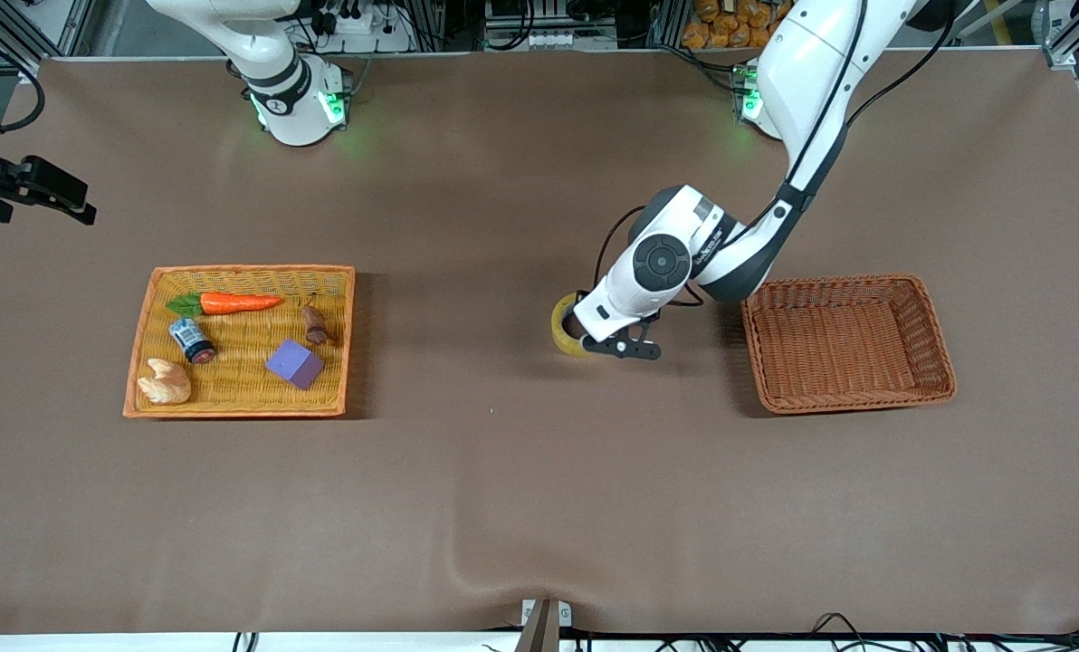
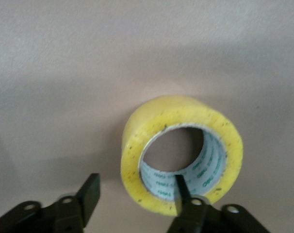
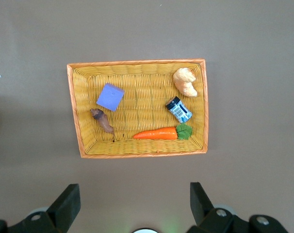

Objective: Transfer tape with both arms
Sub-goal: 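Lower the left gripper and grasp the yellow tape roll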

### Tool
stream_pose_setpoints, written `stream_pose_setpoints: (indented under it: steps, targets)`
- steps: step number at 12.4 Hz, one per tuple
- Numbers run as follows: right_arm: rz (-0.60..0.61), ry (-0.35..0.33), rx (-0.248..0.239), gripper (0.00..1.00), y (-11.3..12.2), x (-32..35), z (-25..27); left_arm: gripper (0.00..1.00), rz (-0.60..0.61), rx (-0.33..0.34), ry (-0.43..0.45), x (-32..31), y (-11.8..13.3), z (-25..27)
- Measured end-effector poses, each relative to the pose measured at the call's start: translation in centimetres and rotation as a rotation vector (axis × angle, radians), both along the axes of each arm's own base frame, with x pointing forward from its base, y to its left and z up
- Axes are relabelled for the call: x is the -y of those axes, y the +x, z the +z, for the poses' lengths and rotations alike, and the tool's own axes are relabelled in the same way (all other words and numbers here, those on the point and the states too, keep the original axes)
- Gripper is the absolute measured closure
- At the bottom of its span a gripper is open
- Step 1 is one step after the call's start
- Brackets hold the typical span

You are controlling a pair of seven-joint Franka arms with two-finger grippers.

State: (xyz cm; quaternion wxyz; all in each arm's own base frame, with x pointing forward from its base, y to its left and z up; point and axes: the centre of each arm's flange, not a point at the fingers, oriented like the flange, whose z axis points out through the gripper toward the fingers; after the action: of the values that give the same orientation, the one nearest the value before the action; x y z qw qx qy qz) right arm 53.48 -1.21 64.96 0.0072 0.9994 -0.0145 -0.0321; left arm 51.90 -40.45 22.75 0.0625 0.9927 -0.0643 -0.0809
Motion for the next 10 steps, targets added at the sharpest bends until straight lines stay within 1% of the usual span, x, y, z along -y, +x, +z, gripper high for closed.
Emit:
stream_pose_setpoints:
  steps: [1,2,3,4,5,6,7,9,10]
  targets:
    - [0.002,0.001,-0.001,0.0,0.0,-0.1,0.0,0.33,0.002,0.002,-0.006,0.3,0.3,-0.1]
    - [0.003,0.003,-0.001,0.0,0.0,-0.2,0.0,0.41,-0.003,0.004,-0.006,0.5,0.5,-0.4]
    - [0.004,0.005,-0.001,0.0,0.0,-0.2,0.0,0.51,-0.015,0.009,0.0,0.7,0.6,-0.7]
    - [0.004,0.008,-0.001,0.0,0.0,-0.2,0.0,0.51,-0.024,0.015,0.005,0.8,0.6,-1.0]
    - [0.004,0.019,-0.001,0.0,0.0,-0.3,0.0,0.58,-0.027,0.024,0.002,0.9,0.7,-1.3]
    - [0.003,0.045,-0.003,0.0,0.0,-0.5,-0.2,0.63,-0.028,0.028,-0.001,1.0,0.7,-1.7]
    - [0.002,0.063,-0.004,0.0,0.1,-0.6,-0.3,0.63,-0.03,0.028,-0.003,1.2,0.6,-2.3]
    - [0.001,0.073,-0.003,0.0,0.1,-0.6,-0.3,0.8,-0.034,0.031,-0.008,1.6,0.4,-2.4]
    - [0.002,0.071,-0.003,0.0,0.1,-0.6,-0.3,0.84,-0.036,0.032,-0.009,1.7,0.4,-2.4]
